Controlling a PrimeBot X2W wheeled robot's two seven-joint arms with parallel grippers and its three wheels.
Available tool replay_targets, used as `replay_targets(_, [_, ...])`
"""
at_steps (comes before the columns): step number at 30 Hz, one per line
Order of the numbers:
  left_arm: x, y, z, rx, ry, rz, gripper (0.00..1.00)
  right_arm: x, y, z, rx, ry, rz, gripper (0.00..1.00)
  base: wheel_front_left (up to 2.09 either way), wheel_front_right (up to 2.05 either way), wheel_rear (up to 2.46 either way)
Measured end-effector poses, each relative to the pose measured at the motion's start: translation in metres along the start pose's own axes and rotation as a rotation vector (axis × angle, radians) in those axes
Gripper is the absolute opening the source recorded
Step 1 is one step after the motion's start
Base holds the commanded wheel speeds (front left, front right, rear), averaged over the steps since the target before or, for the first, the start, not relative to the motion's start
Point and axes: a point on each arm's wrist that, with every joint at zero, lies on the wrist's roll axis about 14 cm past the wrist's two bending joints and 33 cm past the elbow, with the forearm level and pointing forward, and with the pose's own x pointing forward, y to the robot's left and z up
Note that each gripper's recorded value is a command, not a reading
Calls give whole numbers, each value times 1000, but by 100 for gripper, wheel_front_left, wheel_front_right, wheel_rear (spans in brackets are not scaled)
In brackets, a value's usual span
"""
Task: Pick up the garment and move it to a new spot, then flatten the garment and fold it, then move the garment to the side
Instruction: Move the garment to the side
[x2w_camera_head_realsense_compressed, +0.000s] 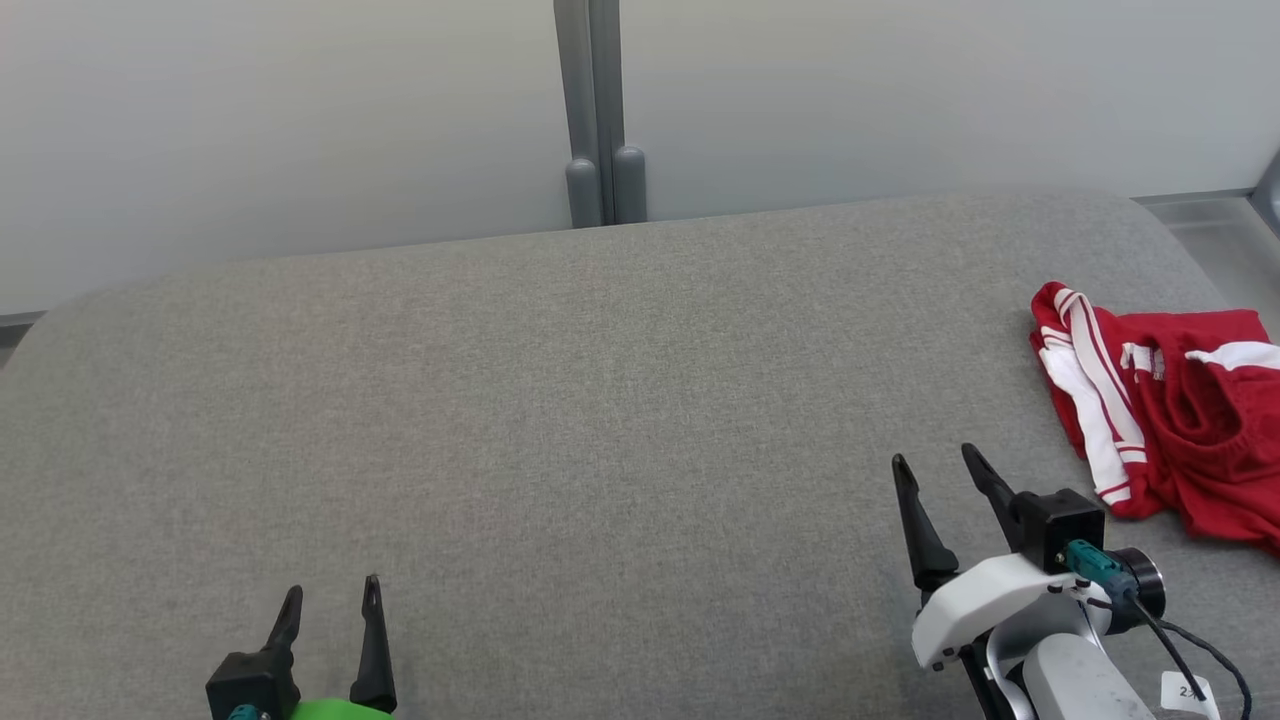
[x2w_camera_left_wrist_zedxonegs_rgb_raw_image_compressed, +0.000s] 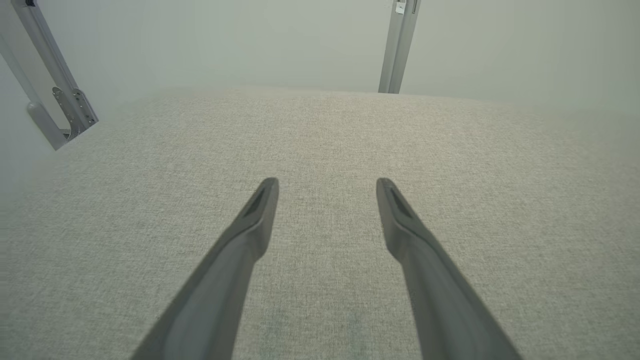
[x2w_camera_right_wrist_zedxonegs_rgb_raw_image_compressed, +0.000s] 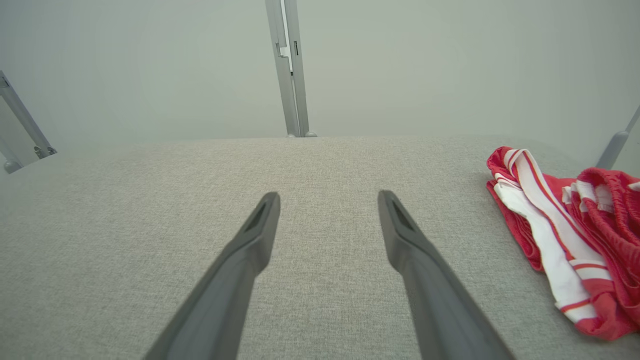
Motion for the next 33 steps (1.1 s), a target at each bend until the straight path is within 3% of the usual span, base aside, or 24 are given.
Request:
replay_targets(18, [-2, 4, 0, -12, -2, 15, 100, -4, 0, -1, -59, 5, 3, 100, 0, 0, 0])
replay_targets(33, [-1, -2, -5, -21, 16, -2, 100, -4, 2, -3, -45, 9, 6, 100, 0, 0, 0])
